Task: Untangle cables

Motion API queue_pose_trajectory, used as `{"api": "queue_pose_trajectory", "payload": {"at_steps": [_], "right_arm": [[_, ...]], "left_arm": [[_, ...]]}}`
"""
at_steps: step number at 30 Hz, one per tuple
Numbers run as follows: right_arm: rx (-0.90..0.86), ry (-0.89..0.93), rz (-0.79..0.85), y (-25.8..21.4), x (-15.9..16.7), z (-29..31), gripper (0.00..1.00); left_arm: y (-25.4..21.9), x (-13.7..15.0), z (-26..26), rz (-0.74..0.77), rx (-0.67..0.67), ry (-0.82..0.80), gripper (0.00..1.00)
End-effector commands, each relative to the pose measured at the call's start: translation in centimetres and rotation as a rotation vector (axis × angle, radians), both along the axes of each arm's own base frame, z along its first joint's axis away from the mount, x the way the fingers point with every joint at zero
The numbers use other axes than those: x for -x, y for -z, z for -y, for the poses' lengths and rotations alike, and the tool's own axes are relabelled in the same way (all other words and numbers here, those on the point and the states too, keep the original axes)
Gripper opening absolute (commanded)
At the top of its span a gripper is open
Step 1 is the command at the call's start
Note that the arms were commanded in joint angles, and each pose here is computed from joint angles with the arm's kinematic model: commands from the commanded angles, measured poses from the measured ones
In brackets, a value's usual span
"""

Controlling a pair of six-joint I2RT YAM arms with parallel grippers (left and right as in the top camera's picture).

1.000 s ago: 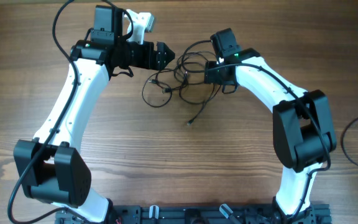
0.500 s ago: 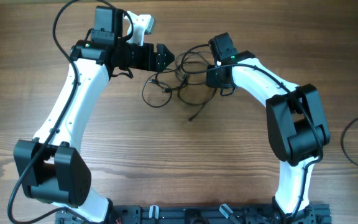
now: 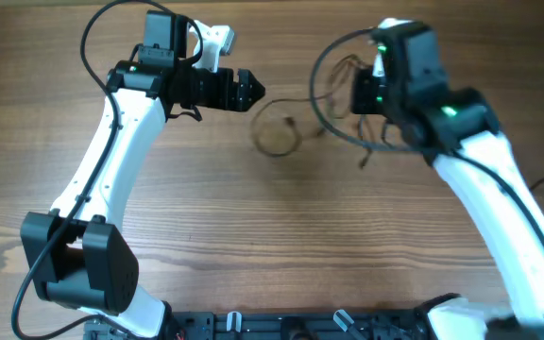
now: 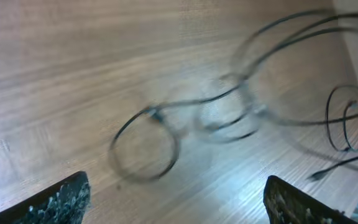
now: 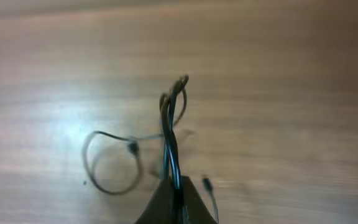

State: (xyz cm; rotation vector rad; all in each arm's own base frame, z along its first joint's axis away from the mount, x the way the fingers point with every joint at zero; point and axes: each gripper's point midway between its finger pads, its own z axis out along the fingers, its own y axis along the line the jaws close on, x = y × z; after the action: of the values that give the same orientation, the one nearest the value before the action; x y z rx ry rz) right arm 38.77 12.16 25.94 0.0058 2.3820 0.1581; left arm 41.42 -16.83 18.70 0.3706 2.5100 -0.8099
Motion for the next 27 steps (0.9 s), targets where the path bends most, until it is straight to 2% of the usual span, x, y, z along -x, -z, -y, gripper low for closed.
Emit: {"api": "queue_pose_trajectory", "payload": {"at_steps": [1, 3, 7, 10, 12, 15, 18, 20, 23, 26, 27], "right_arm": [[0.097, 0.174, 0.103, -3.5, 0.6, 5.2, 0.04], [0.09, 0.215, 0.08, -3.1, 0.5, 7.0, 0.04], [-0.057, 0.092, -0.085, 1.2, -0.3, 4.6, 0.04], [-0.199, -0.18, -0.14, 2.6, -0.4, -2.0, 0.04], [-0.268, -0.475, -0.078, 0.7, 1.3, -7.8, 0.04], [-0.272, -0.613, 0.009, -2.1, 3.4, -10.7, 0.04], [-0.24, -0.645, 0.091, -5.1, 5.4, -9.4, 0.04], [-0.174, -0.558, 0.175, -7.5, 5.8, -6.8, 0.04], [0.038, -0.157, 0.231, -8.8, 5.0, 1.5, 0.04], [0.25, 0.439, 0.186, -8.3, 7.2, 13.1, 0.04], [0.287, 0.561, 0.172, -8.1, 8.2, 15.4, 0.04]], "left_arm": [[-0.4, 0.3, -0.5, 0.003, -0.008, -0.004, 0.91], [-0.2, 0.6, -0.4, -0.009, -0.01, -0.002, 0.91], [-0.1, 1.1, 0.4, -0.007, -0.017, 0.031, 0.97], [0.0, 1.4, 0.7, 0.003, -0.032, 0.065, 1.0], [0.0, 1.3, 0.4, 0.004, -0.033, 0.057, 1.0], [0.2, 0.7, -1.0, 0.006, -0.047, 0.02, 1.0], [0.1, -0.1, -3.0, 0.008, -0.047, -0.03, 1.0], [0.1, -0.6, -4.5, 0.006, -0.047, -0.064, 1.0], [0.1, -0.7, -4.9, 0.006, -0.047, -0.074, 1.0], [0.1, -0.6, -4.8, 0.005, -0.046, -0.072, 1.0], [0.1, -0.6, -4.7, 0.001, -0.044, -0.07, 1.0]]}}
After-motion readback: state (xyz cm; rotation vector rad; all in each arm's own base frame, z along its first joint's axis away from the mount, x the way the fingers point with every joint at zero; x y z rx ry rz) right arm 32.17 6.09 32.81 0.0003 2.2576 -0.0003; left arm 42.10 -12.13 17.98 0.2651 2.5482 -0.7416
